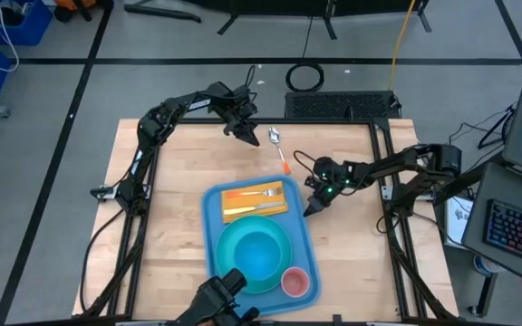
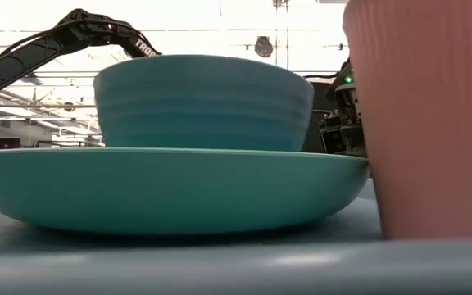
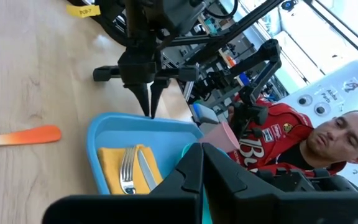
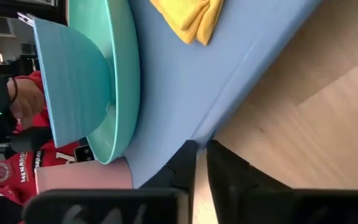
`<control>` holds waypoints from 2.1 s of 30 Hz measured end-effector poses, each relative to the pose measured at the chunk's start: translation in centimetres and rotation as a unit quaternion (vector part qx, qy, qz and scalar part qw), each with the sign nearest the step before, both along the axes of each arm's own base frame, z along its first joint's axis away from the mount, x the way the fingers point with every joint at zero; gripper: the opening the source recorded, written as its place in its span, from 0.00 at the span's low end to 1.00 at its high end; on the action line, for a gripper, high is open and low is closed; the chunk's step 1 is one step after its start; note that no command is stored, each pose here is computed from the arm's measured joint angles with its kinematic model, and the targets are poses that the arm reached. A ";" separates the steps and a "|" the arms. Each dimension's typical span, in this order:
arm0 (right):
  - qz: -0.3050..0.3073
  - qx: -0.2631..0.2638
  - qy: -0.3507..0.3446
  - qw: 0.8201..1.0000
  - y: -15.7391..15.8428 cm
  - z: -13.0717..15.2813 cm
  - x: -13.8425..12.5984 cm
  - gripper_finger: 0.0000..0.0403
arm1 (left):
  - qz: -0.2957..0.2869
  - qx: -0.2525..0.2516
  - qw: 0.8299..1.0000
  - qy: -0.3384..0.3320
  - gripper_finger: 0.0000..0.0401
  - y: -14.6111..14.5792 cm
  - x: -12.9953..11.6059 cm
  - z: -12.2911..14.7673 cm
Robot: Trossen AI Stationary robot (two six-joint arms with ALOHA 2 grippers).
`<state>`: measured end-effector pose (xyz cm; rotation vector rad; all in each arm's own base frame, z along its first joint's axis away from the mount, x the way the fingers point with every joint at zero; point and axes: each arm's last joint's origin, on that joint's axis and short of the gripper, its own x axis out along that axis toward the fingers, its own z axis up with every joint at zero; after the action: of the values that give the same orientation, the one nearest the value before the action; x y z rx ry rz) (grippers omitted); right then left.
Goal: Set up tray
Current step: Adjust the blue serving tray
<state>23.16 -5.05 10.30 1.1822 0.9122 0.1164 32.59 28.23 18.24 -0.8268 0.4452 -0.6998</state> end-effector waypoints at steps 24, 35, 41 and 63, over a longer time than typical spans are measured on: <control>-0.015 0.022 -0.069 0.997 -0.4 -1.4 2.0 0.00 | 0.003 -0.019 1.000 0.007 0.05 0.0 0.0 0.1; -0.017 -0.002 -0.125 0.992 -1.4 -0.6 2.2 0.00 | 0.003 -0.019 1.000 0.007 0.06 0.0 0.0 0.1; -0.037 -0.031 -0.167 0.985 -3.1 1.0 1.6 0.00 | 0.003 -0.018 1.000 0.004 0.01 0.0 0.0 0.1; -0.043 -0.324 -0.015 0.945 -11.9 9.3 2.4 0.00 | -0.001 0.031 0.995 -0.097 0.06 -1.6 -1.4 4.5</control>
<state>25.61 -16.95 19.58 0.6016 0.7834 -0.2255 31.22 26.65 22.73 -0.6919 0.2908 -0.7569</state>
